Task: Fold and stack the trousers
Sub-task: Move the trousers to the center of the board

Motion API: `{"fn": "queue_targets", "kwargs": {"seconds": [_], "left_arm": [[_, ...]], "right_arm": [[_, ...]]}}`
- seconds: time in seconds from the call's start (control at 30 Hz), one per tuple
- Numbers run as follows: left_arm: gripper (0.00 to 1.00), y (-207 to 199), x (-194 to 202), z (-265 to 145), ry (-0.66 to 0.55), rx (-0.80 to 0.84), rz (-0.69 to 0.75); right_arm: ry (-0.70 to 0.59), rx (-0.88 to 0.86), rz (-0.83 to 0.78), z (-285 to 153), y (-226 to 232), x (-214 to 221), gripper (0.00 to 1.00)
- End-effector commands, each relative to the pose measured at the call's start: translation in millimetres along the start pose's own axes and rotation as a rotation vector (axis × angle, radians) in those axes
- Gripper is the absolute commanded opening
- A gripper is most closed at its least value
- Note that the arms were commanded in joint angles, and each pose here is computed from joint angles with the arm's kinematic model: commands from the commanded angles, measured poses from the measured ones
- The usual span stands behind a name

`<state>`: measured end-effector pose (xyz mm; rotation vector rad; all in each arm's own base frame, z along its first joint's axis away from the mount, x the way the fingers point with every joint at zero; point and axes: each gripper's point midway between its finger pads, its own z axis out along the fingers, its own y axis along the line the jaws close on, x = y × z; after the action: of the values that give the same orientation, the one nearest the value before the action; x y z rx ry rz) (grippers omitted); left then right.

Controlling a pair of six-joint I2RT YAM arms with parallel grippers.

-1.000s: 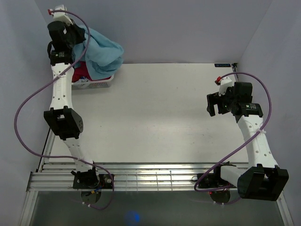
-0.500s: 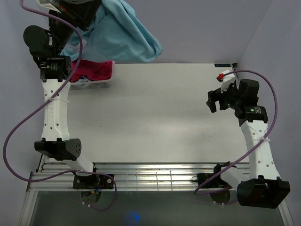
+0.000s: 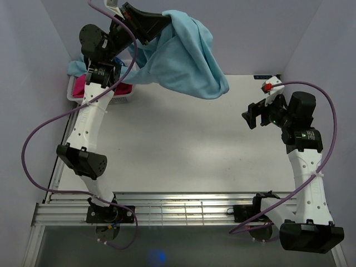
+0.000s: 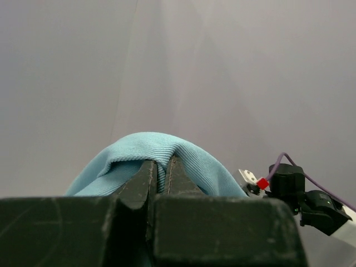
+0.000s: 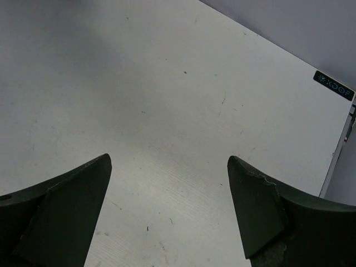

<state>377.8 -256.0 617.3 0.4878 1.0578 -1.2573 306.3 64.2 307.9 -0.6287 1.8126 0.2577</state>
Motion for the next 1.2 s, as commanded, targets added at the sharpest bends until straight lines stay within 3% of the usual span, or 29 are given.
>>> {"fn": "queue_targets", "kwargs": {"seconds": [0.0,0.17,0.33,0.5,0.7,0.73,0.77,0.8,0.83,0.9,1.03,1.07,1.1,1.17], "left_arm": [[0.00,-58,-78,3,-0.222,0.098,0.166],[0.00,-67,-35,26,-0.159,0.156,0.068],[0.00,-65,36,43,-0.061,0.142,-0.033],[0.00,-51,127,58,0.060,0.101,-0.109],[0.02,-29,243,78,0.231,0.066,-0.193],[0.10,-23,257,78,0.270,0.055,-0.209],[0.25,-18,261,82,0.280,0.059,-0.207],[0.52,-15,258,81,0.294,0.057,-0.200],[0.69,-7,260,75,0.334,0.037,-0.175],[0.90,15,239,63,0.371,-0.040,-0.127],[0.93,71,183,14,0.392,-0.222,-0.087],[0.94,95,165,-7,0.397,-0.285,-0.007],[0.94,106,171,-29,0.461,-0.326,0.002],[0.94,121,146,-68,0.494,-0.385,0.087]], "right_arm": [[-0.159,-0.070,-0.051,-14,13,-52,0.90],[-0.339,-0.135,-0.085,-40,35,-98,0.90],[-0.364,0.002,-0.126,-53,16,-113,0.90],[-0.234,0.225,-0.113,-53,-25,-85,0.90],[-0.095,0.141,-0.085,-32,-17,-43,0.90],[-0.076,0.133,-0.087,-29,-17,-38,0.90],[-0.064,0.124,-0.089,-27,-17,-34,0.90],[-0.039,0.097,-0.088,-23,-14,-26,0.90],[-0.012,0.082,-0.095,-18,-14,-19,0.90],[0.047,0.041,-0.063,-9,-11,-1,0.90],[0.112,-0.027,0.028,13,-3,28,0.90],[0.125,-0.036,0.057,18,-2,32,0.90],[0.161,-0.051,0.083,28,-3,44,0.90],[0.212,-0.067,0.106,39,-2,55,0.90]]}}
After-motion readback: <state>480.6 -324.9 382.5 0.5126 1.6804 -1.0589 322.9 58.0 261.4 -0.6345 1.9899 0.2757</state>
